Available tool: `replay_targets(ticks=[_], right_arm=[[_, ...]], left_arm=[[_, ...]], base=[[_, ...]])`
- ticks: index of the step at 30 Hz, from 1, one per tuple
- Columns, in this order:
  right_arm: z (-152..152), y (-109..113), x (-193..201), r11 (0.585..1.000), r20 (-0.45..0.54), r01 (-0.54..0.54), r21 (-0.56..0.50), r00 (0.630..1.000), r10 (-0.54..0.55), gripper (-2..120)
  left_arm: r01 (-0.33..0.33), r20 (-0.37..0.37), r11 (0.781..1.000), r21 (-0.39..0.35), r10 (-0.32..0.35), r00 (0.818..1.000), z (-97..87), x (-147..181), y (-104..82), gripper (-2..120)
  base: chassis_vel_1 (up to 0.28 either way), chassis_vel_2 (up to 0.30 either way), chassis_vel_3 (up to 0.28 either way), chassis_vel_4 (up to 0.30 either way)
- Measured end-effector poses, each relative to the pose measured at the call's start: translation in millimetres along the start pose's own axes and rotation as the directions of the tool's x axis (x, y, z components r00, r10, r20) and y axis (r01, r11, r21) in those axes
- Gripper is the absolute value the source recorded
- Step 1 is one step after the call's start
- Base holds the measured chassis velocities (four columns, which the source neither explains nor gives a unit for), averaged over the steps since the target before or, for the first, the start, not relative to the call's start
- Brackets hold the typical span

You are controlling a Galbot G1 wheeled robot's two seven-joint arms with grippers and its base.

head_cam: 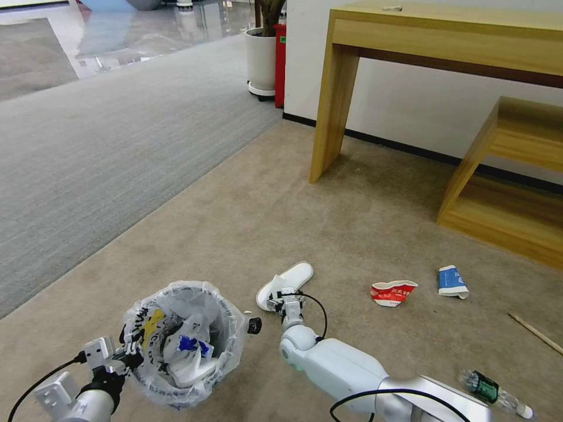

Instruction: Pick up the trash bin and place the garbage on the floor into it.

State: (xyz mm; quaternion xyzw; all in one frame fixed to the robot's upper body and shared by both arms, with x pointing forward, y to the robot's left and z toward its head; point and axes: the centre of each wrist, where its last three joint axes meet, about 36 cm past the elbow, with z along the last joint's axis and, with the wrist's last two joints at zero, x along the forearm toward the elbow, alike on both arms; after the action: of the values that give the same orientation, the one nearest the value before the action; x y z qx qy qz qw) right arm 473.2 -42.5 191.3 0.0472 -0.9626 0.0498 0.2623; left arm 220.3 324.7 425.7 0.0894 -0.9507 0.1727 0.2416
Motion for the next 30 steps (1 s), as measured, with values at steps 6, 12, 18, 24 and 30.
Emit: replay_targets(ticks=[6, 12, 18, 24, 30], right_arm=[[-5, 3, 6, 1.0, -0.005, 0.016, -0.017, 1.0, -0.016, 100], [-6, 21, 11, 1.0, -0.015, 0.015, -0.022, 1.0, -0.016, 100], [-4, 36, 7, 1.0, -0.031, -0.006, -0.005, 1.0, 0.006, 100], [-6, 54, 0, 1.0, -0.032, -0.022, 0.013, 0.999, 0.022, 100], [-10, 66, -4, 1.0, -0.018, -0.024, 0.017, 1.0, 0.024, 100]], left_arm=[[0.002, -0.001, 1.0, 0.0, -0.002, 1.0, 1.5, 0, -1.4, 1], [0.002, 0.001, 1.0, -0.004, -0.002, 1.0, 0.6, 3, -2.8, 1], [0.005, 0.0, 1.0, -0.005, -0.005, 1.0, 0.8, 4, -2.3, 1], [0.005, 0.002, 1.0, -0.005, -0.005, 1.0, 0.8, 4, -2.0, 1], [0.002, 0.004, 1.0, -0.005, -0.002, 1.0, 0.4, 4, -1.7, 1]], base=[[0.0, 0.0, 0.0, 0.0], [0.0, 0.0, 0.0, 0.0], [0.0, 0.0, 0.0, 0.0], [0.0, 0.0, 0.0, 0.0], [0.0, 0.0, 0.0, 0.0]])
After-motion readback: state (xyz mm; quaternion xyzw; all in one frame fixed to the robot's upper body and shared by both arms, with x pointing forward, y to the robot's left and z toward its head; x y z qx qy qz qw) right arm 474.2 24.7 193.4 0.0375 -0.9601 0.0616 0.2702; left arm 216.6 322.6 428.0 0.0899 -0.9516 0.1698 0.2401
